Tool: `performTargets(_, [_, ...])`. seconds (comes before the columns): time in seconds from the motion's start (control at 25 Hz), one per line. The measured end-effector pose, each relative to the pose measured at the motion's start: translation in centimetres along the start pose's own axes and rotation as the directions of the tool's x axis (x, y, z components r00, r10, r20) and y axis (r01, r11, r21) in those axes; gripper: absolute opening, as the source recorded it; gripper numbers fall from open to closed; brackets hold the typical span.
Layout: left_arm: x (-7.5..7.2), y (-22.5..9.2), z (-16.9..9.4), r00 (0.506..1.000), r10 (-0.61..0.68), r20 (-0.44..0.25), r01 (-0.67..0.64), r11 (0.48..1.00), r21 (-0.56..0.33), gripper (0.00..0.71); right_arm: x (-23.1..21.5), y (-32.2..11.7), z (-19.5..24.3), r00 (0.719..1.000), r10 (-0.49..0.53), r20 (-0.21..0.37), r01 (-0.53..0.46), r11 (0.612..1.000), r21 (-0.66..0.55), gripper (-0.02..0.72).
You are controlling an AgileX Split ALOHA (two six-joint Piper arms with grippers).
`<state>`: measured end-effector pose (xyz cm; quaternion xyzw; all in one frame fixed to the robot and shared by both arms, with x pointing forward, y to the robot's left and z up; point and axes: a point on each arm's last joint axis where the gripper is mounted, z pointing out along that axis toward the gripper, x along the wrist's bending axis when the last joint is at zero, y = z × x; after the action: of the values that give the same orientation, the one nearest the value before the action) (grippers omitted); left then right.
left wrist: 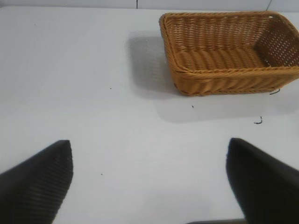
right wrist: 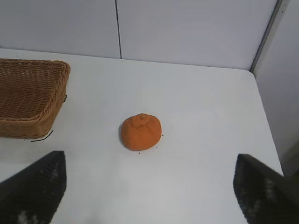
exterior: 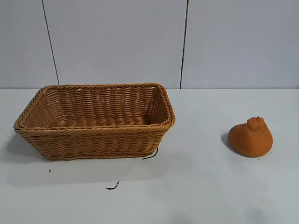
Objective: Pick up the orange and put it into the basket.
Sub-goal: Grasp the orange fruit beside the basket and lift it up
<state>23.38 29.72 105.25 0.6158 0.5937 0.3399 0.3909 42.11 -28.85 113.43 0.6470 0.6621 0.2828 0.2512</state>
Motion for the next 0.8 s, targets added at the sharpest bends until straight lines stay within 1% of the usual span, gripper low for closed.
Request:
performTargets(0.12, [0.0,0.0,0.0,1.000,0.000,0.000,0.000,1.000,0.000,0.639,0.0,3.2,4.9,1.000,0.004,0.001,-0.004,0.991,0.132,0.696])
performTargets(0.28, [0.0,0.0,0.0,1.000,0.000,0.000,0.000,1.000,0.000,0.639,0.1,6.5,10.3,1.000,0.008,0.005,-0.009,0.974,0.227,0.696])
performTargets(0.44, [0.0,0.0,0.0,1.000,0.000,0.000,0.000,1.000,0.000,0.639,0.0,8.4,16.1,1.000,0.011,0.006,-0.012,0.954,0.299,0.696])
performTargets(0.64, [0.0,0.0,0.0,1.000,0.000,0.000,0.000,1.000,0.000,0.639,0.3,8.5,22.2,0.999,0.051,-0.015,-0.041,0.917,0.396,0.696])
performTargets(0.8, [0.0,0.0,0.0,1.000,0.000,0.000,0.000,1.000,0.000,0.639,0.4,6.5,26.2,0.997,0.078,-0.018,-0.058,0.867,0.495,0.696])
